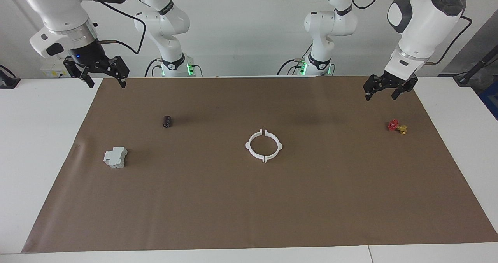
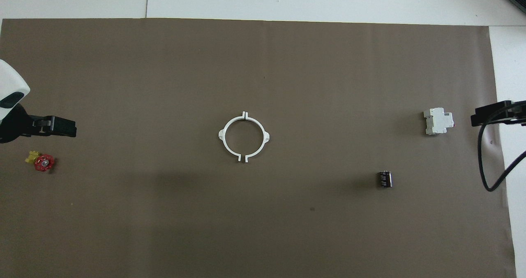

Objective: Assemble drain pipe with both arms

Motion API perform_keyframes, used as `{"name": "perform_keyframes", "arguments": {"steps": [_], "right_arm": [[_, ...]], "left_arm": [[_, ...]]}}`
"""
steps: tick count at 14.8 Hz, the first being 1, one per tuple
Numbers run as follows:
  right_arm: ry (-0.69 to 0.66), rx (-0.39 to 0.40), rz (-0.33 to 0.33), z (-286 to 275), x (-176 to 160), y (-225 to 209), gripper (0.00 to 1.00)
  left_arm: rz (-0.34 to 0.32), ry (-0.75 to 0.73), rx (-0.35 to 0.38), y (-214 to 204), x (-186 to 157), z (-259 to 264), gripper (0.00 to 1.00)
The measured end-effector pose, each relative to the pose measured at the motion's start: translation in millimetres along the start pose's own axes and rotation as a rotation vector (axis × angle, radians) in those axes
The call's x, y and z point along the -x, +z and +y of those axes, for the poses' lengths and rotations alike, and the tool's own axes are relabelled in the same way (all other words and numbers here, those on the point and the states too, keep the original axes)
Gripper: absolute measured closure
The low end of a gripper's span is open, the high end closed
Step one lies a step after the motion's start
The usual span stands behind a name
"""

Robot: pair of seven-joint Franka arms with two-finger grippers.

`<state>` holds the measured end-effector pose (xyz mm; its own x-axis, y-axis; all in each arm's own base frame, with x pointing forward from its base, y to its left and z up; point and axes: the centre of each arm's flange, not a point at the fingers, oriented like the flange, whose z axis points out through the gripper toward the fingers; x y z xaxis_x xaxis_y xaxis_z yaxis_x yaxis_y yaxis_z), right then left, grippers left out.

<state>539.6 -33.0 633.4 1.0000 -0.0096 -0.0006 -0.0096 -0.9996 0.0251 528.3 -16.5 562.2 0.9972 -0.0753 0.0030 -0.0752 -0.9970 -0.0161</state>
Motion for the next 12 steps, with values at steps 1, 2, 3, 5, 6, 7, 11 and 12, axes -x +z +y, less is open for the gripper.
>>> {"name": "perform_keyframes", "arguments": {"steps": [1,2,3,5,6,7,11,12], "right_arm": [[0.000,0.000,0.000,0.0,0.0,0.0,0.00],[0.000,0.000,0.000,0.0,0.0,0.0,0.00],[0.000,0.000,0.000,0.0,0.0,0.0,0.00],[0.000,0.000,0.000,0.0,0.0,0.0,0.00],[0.000,0.000,0.000,0.0,0.0,0.0,0.00],[0.000,0.000,0.000,0.0,0.0,0.0,0.00],[0.000,0.000,0.000,0.0,0.0,0.0,0.00],[0.000,0.000,0.000,0.0,0.0,0.0,0.00]], "left_arm": [[0.001,0.011,-0.001,-0.7,-0.2,6.3,0.00],[0.002,0.026,-0.001,-1.1,-0.4,14.6,0.00],[0.004,0.048,-0.002,-1.9,-0.5,26.8,0.00],[0.009,0.088,-0.006,-4.7,-0.1,51.1,0.00],[0.011,0.098,-0.007,-5.6,0.1,56.7,0.00],[0.012,0.101,-0.007,-5.8,0.2,58.5,0.00],[0.012,0.098,-0.007,-5.8,0.1,56.9,0.00],[0.012,0.098,-0.007,-5.8,0.1,56.8,0.00]]}}
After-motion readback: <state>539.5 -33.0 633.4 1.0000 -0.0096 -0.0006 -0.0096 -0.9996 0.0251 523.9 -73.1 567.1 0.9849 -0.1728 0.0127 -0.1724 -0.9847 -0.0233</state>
